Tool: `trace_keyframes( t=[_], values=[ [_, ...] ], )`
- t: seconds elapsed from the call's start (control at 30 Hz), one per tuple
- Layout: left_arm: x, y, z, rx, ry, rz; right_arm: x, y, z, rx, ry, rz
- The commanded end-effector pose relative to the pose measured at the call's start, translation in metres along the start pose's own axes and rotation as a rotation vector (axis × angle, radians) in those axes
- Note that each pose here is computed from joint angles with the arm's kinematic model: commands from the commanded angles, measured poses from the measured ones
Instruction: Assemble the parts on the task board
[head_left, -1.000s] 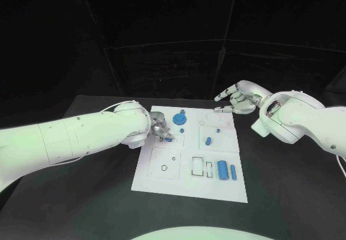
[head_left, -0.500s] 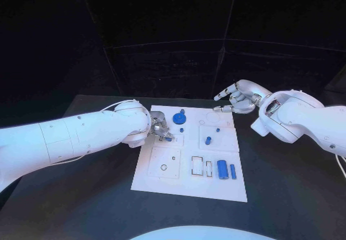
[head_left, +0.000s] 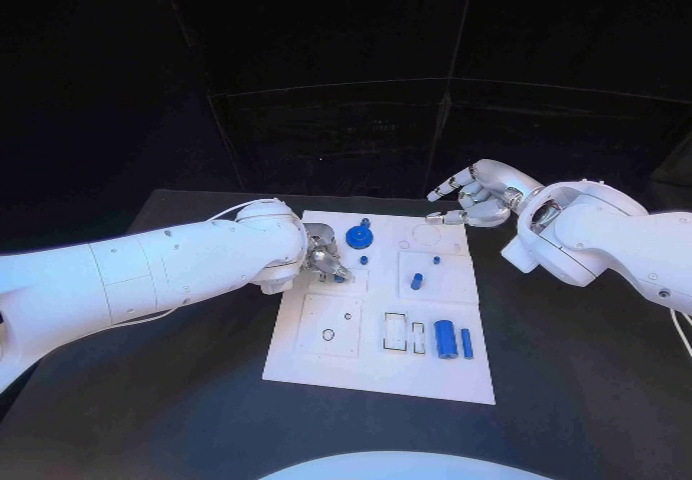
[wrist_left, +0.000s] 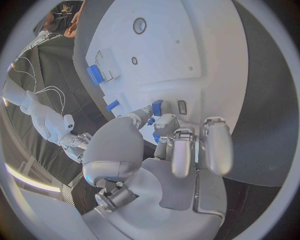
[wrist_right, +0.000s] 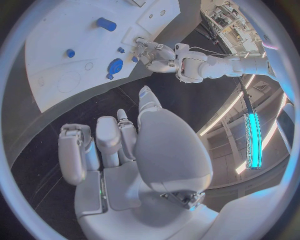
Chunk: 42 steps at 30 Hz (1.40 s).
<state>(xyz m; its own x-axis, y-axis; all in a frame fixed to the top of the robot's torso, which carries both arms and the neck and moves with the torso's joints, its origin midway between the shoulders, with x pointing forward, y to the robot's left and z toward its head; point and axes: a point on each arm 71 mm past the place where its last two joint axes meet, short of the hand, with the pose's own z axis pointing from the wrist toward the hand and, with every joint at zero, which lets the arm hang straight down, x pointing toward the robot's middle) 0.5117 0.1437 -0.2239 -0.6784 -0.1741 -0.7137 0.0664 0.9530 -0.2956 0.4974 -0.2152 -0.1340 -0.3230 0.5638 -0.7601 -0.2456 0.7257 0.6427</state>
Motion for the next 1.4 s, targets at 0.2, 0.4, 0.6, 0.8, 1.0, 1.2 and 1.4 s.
trace_keyframes(
  t=[0.2, 0.4, 0.6, 0.8, 1.0, 1.2, 1.4],
  values=[
    [0.0033, 0.0018, 0.0021, -0.014, 0.039, 0.026, -0.001, 0.002, 0.000, -0.010, -0.002, 0.002],
    [0.0029, 0.0016, 0.0028, -0.016, 0.038, 0.026, -0.001, 0.002, 0.000, -0.009, -0.002, 0.002],
    [0.0013, 0.0031, 0.0035, -0.020, 0.028, 0.020, -0.001, 0.002, 0.001, -0.009, -0.001, 0.001],
    [-0.0004, 0.0047, 0.0032, -0.022, 0.009, 0.008, -0.001, 0.002, 0.001, -0.009, 0.000, 0.001],
    [-0.0021, 0.0077, 0.0005, -0.019, -0.012, -0.009, -0.001, 0.001, 0.001, -0.008, 0.000, 0.001],
    [-0.0071, 0.0098, -0.0053, -0.007, -0.036, -0.058, -0.001, 0.000, 0.002, -0.005, 0.005, 0.003],
    [-0.0251, 0.0096, -0.0141, 0.008, -0.076, -0.088, -0.001, -0.001, 0.002, -0.001, 0.012, 0.003]
  ],
)
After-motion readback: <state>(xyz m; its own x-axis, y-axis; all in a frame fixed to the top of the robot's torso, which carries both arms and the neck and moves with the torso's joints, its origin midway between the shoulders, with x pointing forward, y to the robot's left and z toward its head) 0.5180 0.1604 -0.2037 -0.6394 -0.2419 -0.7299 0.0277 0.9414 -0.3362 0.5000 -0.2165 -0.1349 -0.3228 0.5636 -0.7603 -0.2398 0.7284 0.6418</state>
